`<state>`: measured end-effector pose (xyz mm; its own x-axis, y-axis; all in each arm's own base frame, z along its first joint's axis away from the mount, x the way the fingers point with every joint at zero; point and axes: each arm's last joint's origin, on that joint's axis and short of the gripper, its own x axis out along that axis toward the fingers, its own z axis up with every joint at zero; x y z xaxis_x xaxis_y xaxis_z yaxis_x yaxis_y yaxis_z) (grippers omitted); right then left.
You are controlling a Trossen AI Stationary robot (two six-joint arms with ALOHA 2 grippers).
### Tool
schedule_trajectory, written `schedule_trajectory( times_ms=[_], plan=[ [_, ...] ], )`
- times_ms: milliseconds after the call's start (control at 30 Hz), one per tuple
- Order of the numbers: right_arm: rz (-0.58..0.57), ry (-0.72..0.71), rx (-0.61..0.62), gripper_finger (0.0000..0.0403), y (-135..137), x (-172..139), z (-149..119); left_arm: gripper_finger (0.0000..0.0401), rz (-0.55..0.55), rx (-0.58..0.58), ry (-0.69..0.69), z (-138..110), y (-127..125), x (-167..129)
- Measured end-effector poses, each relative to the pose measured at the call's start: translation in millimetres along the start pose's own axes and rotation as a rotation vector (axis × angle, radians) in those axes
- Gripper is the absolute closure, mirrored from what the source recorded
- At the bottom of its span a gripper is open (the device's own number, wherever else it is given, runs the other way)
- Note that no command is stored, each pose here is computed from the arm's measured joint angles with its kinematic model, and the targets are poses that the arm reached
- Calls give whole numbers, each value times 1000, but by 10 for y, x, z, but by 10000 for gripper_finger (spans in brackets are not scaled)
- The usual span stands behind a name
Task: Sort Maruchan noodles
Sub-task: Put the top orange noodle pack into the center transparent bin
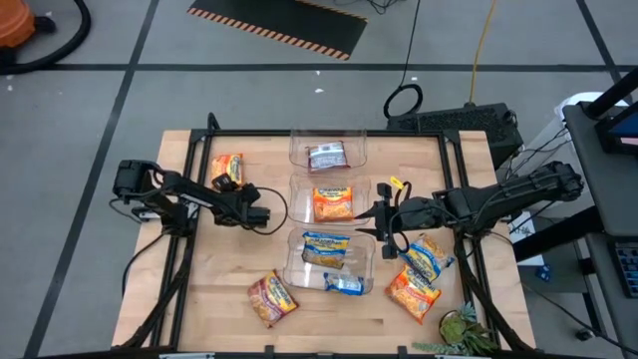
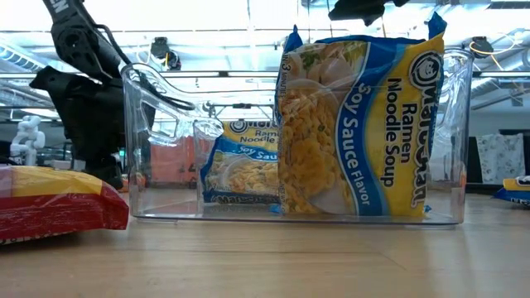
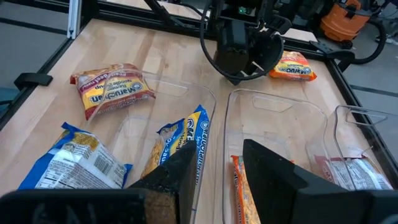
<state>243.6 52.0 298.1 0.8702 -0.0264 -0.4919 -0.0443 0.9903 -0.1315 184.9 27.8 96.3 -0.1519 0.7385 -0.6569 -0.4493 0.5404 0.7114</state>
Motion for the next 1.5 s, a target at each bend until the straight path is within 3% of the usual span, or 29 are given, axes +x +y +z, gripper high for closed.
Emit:
schedule_trajectory(
  times_ms=[300,367,733,1133,1500],
  plan=[
    [0,0,6,279,0,0,0,382,-32,-26,72,22,57,88],
    [-1,0,5,279,0,0,0,395,-31,-26,71,22,57,88],
    [-3,-12,-15,279,-1,0,12,399,-2,38,30,58,66,-123],
    [-3,-13,-19,279,-1,1,13,400,-71,-112,-103,210,342,-637],
    [-3,-8,-20,279,-1,1,8,401,-185,-211,-393,263,627,-1226]
  ],
)
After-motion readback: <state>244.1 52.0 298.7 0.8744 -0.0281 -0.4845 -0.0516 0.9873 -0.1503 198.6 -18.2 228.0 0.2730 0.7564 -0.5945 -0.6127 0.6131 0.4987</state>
